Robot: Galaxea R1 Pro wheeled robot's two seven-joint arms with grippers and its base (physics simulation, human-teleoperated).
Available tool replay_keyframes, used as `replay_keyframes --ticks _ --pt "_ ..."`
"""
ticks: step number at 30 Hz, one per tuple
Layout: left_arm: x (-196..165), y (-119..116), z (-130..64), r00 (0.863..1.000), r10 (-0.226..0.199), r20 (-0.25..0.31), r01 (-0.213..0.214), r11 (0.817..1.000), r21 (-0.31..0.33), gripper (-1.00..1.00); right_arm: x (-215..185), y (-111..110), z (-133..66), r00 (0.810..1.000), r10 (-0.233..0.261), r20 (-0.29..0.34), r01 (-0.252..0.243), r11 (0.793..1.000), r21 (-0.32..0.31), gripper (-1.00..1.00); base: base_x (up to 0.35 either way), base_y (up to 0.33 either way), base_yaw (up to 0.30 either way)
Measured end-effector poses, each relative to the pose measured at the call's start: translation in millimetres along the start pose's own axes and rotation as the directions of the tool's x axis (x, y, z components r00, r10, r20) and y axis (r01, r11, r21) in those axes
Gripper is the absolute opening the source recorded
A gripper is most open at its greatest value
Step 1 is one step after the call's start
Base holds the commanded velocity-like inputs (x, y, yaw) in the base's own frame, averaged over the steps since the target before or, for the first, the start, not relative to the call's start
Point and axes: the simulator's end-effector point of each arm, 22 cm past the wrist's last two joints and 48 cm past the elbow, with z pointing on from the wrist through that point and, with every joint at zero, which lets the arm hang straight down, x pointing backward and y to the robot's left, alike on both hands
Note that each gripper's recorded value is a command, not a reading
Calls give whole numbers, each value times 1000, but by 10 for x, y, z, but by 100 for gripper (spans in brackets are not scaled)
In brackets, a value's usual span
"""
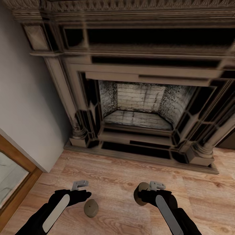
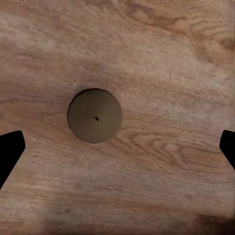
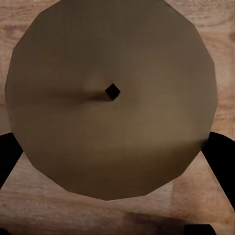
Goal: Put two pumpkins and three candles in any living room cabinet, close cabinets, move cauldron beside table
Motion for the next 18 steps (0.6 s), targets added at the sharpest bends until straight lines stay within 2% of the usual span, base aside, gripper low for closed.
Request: replay_keyframes --ticks 4,9,15,18 --pt "-58 -6 0 1000 -6 27 6 1000 1 100 -41 25 -26 1000 0 11 0 1000 -7 -100 0 -5 0" --pt "-64 2 37 999 -8 40 8 1000 0 100 -284 185 -234 997 -24 71 27 998 -51 -100 0 0 0" --pt "-5 29 152 999 -8 43 8 1000 0 100 -267 226 -192 996 -37 81 42 997 -65 -100 0 0 0" --pt "-8 45 209 998 -14 60 14 1000 1 100 -242 353 -187 994 -58 92 66 994 -90 -100 0 0 0"
